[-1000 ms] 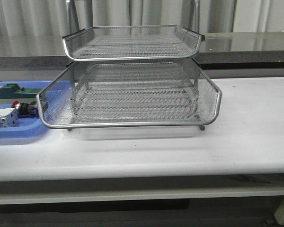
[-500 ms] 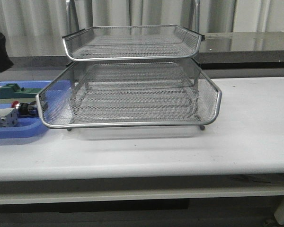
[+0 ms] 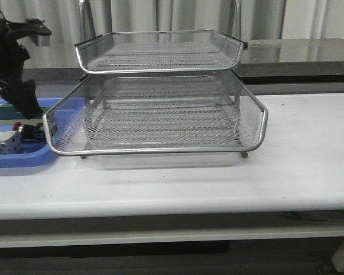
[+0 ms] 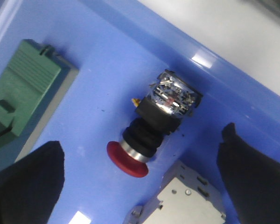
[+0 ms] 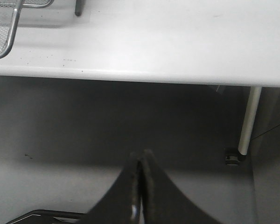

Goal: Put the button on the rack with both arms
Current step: 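Lower the left gripper onto the red push button and grasp it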

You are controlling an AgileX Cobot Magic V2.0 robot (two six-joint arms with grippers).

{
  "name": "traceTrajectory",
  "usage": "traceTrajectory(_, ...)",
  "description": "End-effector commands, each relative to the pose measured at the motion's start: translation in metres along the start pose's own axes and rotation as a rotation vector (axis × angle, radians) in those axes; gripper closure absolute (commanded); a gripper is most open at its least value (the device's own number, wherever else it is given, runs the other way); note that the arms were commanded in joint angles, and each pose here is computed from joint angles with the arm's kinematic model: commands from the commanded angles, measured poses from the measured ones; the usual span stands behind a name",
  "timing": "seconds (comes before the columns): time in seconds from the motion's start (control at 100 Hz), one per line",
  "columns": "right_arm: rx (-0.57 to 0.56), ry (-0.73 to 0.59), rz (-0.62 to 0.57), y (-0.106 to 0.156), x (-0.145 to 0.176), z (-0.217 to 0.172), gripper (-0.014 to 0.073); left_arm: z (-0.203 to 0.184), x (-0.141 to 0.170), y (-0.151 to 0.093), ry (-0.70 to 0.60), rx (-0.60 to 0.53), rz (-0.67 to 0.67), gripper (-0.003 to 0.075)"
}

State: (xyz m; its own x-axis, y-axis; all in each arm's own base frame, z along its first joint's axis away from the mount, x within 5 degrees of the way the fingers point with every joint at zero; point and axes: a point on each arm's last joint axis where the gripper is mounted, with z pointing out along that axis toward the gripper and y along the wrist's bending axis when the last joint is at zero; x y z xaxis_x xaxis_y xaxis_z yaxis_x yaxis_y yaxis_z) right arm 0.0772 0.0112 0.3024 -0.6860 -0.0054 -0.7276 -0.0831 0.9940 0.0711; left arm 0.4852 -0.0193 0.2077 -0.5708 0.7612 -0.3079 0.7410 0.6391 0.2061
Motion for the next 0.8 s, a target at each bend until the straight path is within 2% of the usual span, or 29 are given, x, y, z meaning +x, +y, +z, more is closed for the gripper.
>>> traceTrajectory(0.0, 0.004, -0.083, -0.008, 0.000, -0.011, -0.006, 0.0662, -0.028, -0.014, 0.004, -0.074, -0.061, 0.012, 0.0090)
traceTrajectory(0.33, 0.004, -0.083, -0.008, 0.000, -0.011, -0.006, 0.0662, 0.011, -0.009, 0.005, -0.047, -0.028, 0.018, 0.0090)
traceTrajectory(0.68, 0.004, -0.083, -0.008, 0.000, -0.011, -0.006, 0.0662, 0.031, -0.007, 0.005, -0.042, -0.022, 0.022, 0.0090)
traceTrajectory(0.79, 0.004, -0.083, -0.008, 0.000, -0.011, -0.006, 0.0662, 0.031, -0.007, 0.005, -0.043, -0.024, 0.044, 0.0132)
